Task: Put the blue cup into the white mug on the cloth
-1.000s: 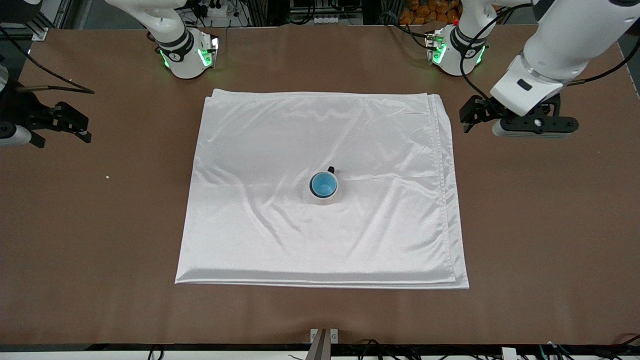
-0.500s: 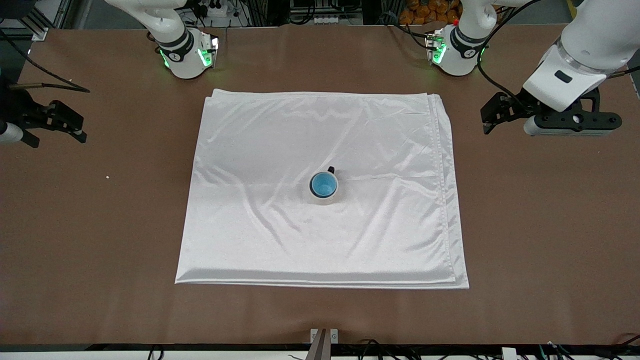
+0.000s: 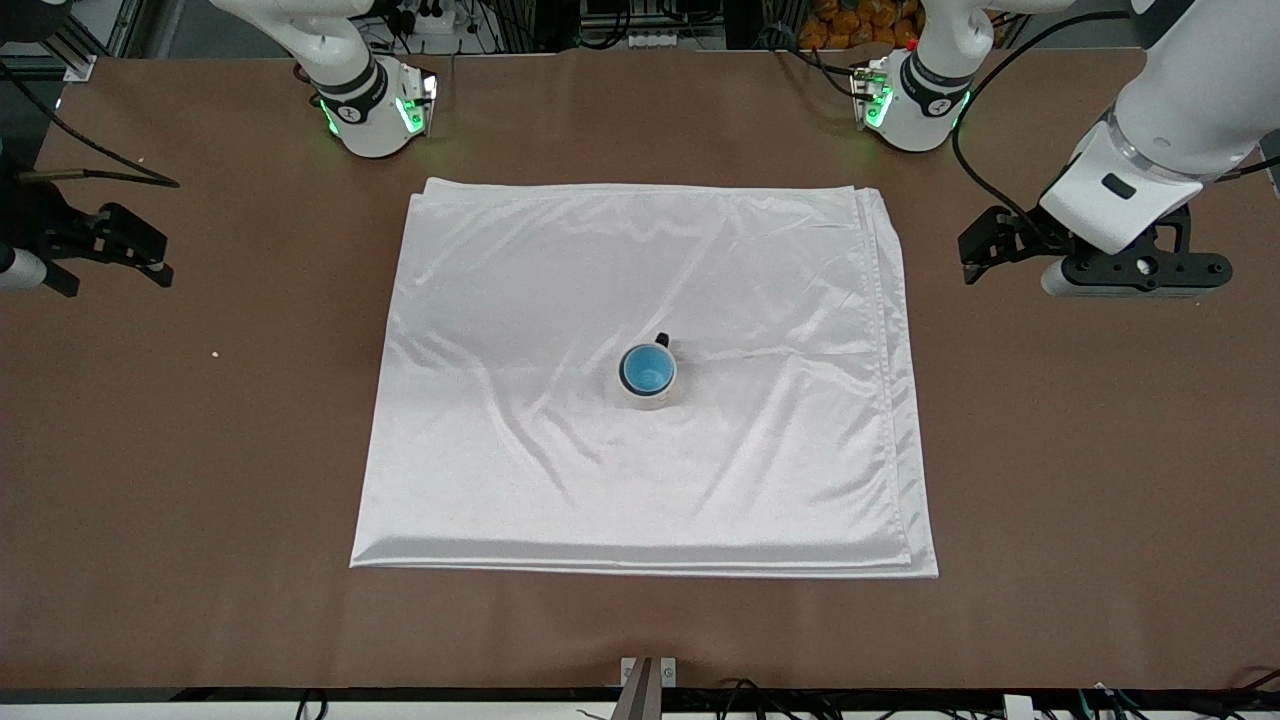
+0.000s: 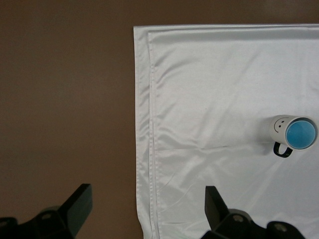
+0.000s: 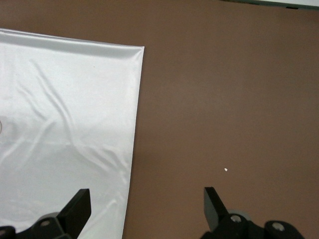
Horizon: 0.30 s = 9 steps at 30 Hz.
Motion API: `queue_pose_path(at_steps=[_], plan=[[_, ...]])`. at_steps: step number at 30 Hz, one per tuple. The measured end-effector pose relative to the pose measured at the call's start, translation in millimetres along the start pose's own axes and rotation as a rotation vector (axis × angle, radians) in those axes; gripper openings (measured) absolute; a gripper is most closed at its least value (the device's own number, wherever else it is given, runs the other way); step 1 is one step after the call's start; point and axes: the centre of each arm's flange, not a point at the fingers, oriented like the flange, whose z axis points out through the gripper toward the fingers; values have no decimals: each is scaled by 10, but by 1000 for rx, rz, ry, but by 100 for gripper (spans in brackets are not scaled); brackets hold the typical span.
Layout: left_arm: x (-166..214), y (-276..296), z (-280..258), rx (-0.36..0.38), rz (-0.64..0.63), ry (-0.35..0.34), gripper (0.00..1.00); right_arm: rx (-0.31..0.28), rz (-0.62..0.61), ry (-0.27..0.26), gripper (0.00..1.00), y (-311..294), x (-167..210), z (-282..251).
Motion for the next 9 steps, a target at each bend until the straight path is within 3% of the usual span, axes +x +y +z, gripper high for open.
queue_pose_path(at_steps=[9], plan=[[5,-6,4,0,-1,-1,100,1,0,-1,100,-4,-1,1]])
